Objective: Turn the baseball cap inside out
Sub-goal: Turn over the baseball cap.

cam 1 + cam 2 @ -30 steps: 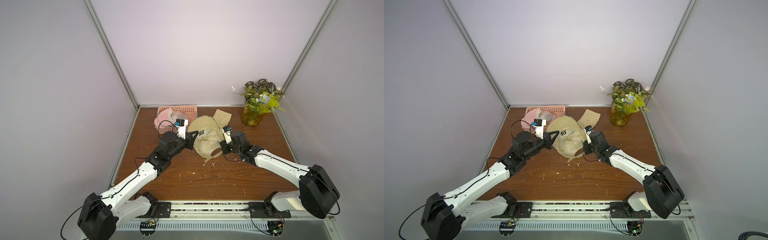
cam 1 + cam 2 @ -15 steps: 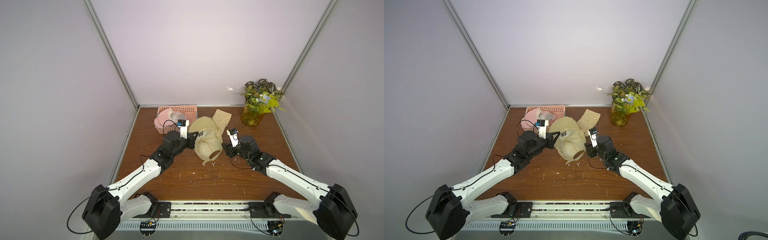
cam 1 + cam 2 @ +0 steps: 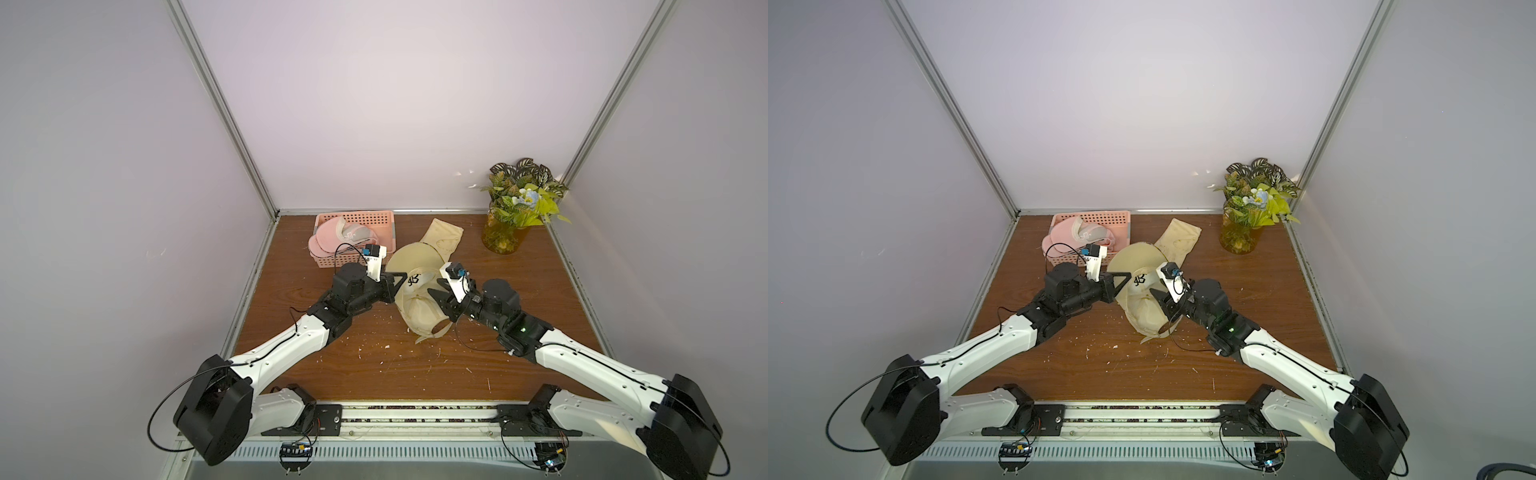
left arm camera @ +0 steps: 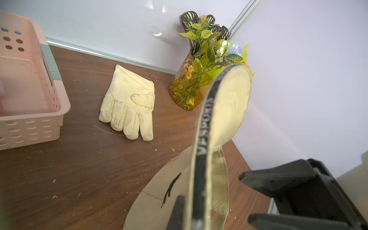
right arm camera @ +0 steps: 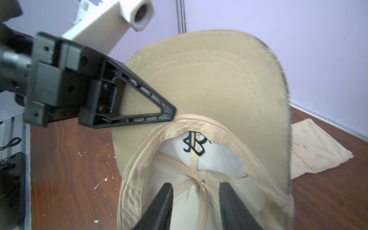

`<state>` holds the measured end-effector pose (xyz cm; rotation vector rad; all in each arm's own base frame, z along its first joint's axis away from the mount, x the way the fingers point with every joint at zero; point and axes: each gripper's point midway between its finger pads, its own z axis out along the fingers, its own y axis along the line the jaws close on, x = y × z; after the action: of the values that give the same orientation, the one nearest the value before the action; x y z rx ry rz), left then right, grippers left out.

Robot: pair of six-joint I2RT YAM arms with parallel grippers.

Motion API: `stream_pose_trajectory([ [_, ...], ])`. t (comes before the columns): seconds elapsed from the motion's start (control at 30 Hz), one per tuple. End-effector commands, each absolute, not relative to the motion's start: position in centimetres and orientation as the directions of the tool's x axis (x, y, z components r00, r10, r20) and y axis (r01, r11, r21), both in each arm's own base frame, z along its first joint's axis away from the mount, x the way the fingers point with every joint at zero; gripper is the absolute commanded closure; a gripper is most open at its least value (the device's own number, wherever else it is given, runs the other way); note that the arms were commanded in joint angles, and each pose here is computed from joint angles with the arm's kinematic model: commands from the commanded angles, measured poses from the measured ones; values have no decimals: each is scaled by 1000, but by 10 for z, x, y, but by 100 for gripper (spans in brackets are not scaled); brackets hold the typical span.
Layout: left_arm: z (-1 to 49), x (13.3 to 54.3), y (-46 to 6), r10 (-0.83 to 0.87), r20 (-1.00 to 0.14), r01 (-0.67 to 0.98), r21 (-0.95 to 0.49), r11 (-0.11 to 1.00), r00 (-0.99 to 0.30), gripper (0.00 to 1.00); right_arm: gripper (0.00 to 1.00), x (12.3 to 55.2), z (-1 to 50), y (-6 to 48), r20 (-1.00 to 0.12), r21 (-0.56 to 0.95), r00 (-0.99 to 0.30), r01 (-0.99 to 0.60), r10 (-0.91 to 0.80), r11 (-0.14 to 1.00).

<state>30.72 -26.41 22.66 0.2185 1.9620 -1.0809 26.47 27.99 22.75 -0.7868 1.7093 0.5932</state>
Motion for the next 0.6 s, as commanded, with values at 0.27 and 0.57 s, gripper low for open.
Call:
stream_pose_trajectory([
  [0.27,275,300,-283,-303,-726,595,-683,424,-617,100,63,305,226,290,-985,-43,-108,-605,-135,795],
  [0.57,297,290,-292,-322,-706,638,-708,301,-631,100,59,312,189,305,-966,-20,-190,-624,-177,781],
])
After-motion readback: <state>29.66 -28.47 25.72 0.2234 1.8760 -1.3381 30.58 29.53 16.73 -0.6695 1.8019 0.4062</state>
